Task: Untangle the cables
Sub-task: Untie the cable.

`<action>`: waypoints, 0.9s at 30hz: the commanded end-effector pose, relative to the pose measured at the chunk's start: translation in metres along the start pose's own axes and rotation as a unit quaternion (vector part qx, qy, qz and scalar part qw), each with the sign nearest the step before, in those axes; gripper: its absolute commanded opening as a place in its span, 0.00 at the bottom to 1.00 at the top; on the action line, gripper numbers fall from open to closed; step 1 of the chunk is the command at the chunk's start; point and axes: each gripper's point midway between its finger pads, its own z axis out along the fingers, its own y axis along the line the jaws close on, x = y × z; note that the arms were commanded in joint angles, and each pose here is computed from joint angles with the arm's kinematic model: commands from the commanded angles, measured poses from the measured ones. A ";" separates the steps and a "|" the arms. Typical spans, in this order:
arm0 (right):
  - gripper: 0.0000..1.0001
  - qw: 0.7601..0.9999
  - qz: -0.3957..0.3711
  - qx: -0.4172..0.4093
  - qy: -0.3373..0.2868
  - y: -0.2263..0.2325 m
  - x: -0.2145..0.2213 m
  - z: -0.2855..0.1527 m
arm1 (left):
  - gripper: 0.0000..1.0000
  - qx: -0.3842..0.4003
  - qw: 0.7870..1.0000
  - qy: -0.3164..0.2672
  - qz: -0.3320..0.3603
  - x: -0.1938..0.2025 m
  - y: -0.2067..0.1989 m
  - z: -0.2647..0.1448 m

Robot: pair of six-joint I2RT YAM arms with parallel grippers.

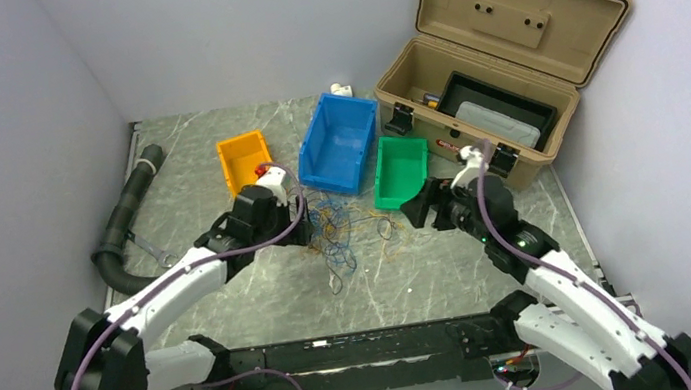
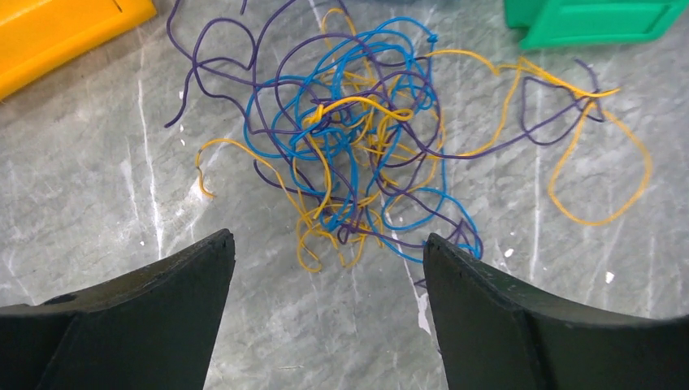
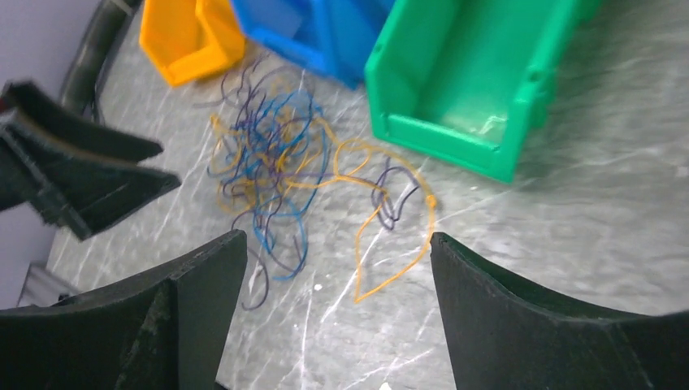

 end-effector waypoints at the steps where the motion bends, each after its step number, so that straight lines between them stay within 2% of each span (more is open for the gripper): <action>1: 0.84 0.995 -0.020 -0.086 0.045 0.039 0.016 0.018 | 0.88 -0.021 1.000 0.011 -0.015 -0.006 0.003 0.020; 9: 0.85 0.994 -0.018 -0.099 0.032 0.053 0.021 0.024 | 0.88 -0.033 0.993 0.084 -0.082 0.026 0.018 0.066; 11: 0.85 0.995 -0.017 -0.095 0.038 0.051 0.025 0.026 | 0.84 -0.020 0.992 0.092 -0.088 0.030 0.014 0.073; 12: 0.85 0.995 -0.016 -0.094 0.041 0.051 0.027 0.026 | 0.79 -0.011 0.992 0.096 -0.087 0.032 0.012 0.076; 16: 0.85 0.995 -0.010 -0.089 0.048 0.047 0.035 0.030 | 0.28 0.043 0.991 0.107 -0.074 0.035 -0.007 0.079; 17: 0.85 0.995 -0.008 -0.088 0.048 0.046 0.037 0.030 | 0.18 0.052 0.990 0.109 -0.071 0.037 -0.012 0.077; 19: 0.85 0.995 -0.006 -0.084 0.053 0.042 0.042 0.031 | 0.04 0.071 0.989 0.111 -0.062 0.039 -0.024 0.072; 20: 0.85 0.995 -0.006 -0.081 0.058 0.040 0.046 0.032 | 0.00 0.087 0.988 0.114 -0.056 0.041 -0.035 0.067; 27: 0.85 0.992 0.013 -0.097 0.083 0.038 0.069 0.041 | 0.00 0.176 0.978 0.097 -0.050 0.039 -0.080 0.020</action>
